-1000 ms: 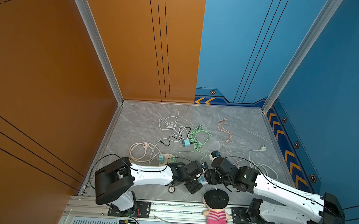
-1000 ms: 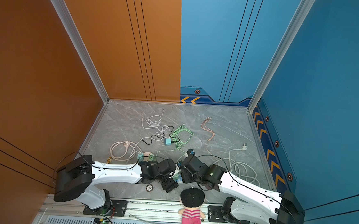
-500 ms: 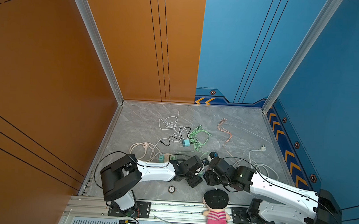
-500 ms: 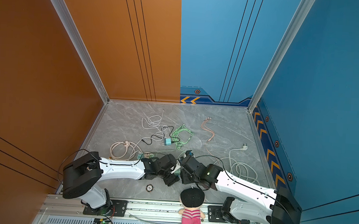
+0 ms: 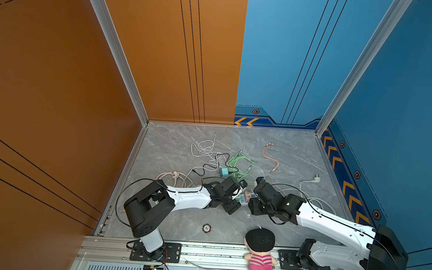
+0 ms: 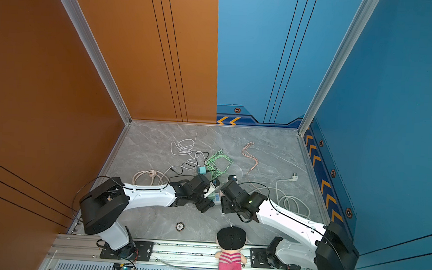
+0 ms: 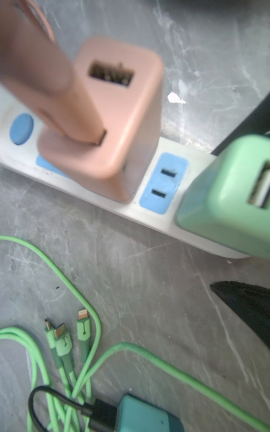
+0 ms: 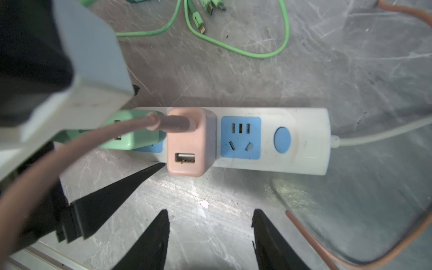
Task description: Insert the plug
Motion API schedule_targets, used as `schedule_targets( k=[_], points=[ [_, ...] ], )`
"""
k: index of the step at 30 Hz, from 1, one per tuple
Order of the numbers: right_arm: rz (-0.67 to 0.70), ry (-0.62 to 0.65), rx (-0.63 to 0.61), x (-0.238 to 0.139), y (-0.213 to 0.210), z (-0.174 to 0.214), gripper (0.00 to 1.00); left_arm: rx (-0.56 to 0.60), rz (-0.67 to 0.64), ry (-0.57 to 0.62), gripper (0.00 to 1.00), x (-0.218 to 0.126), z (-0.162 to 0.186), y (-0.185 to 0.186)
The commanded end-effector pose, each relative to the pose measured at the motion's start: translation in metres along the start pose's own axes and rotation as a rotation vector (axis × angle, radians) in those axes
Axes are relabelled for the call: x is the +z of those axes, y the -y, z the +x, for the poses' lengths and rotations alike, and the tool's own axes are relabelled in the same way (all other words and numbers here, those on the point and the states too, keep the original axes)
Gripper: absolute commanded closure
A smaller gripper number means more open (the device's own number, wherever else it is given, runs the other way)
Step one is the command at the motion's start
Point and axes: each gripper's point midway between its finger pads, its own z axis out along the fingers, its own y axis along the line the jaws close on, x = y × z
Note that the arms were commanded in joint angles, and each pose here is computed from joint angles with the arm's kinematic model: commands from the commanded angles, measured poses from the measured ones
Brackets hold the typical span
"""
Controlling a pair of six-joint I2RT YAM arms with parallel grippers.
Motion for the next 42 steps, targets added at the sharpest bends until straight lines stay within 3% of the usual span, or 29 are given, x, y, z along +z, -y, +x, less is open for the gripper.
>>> schedule_targets(
  k=[1, 10, 15, 25, 30, 36, 42],
  points=[
    [-0.013, 0.076, -0.039, 0.002, -0.012, -0.028, 0.41, 0.015, -0.034, -0.06, 0.2, -0.001, 0.016, -0.01],
    [-0.012, 0.084, -0.072, 0.013, -0.019, -0.037, 0.45, 0.007, -0.037, -0.046, 0.19, -0.007, 0.014, -0.01],
    [0.024, 0.077, -0.063, 0.02, -0.013, -0.036, 0.59, 0.004, -0.028, -0.036, 0.19, -0.01, 0.011, -0.008],
    [0.063, 0.046, -0.072, 0.029, -0.007, -0.025, 0.72, 0.001, -0.035, -0.035, 0.19, -0.013, 0.009, -0.009],
    [0.098, 0.108, -0.077, 0.024, -0.003, -0.031, 0.83, -0.005, -0.033, -0.034, 0.19, -0.013, 0.008, -0.009],
    [0.057, 0.147, -0.065, 0.022, -0.008, -0.035, 0.79, -0.01, -0.029, -0.041, 0.19, -0.014, 0.009, -0.008],
    [0.058, 0.164, -0.065, 0.026, -0.009, -0.037, 0.81, -0.013, -0.028, -0.04, 0.19, -0.014, 0.008, -0.008]
  ],
)
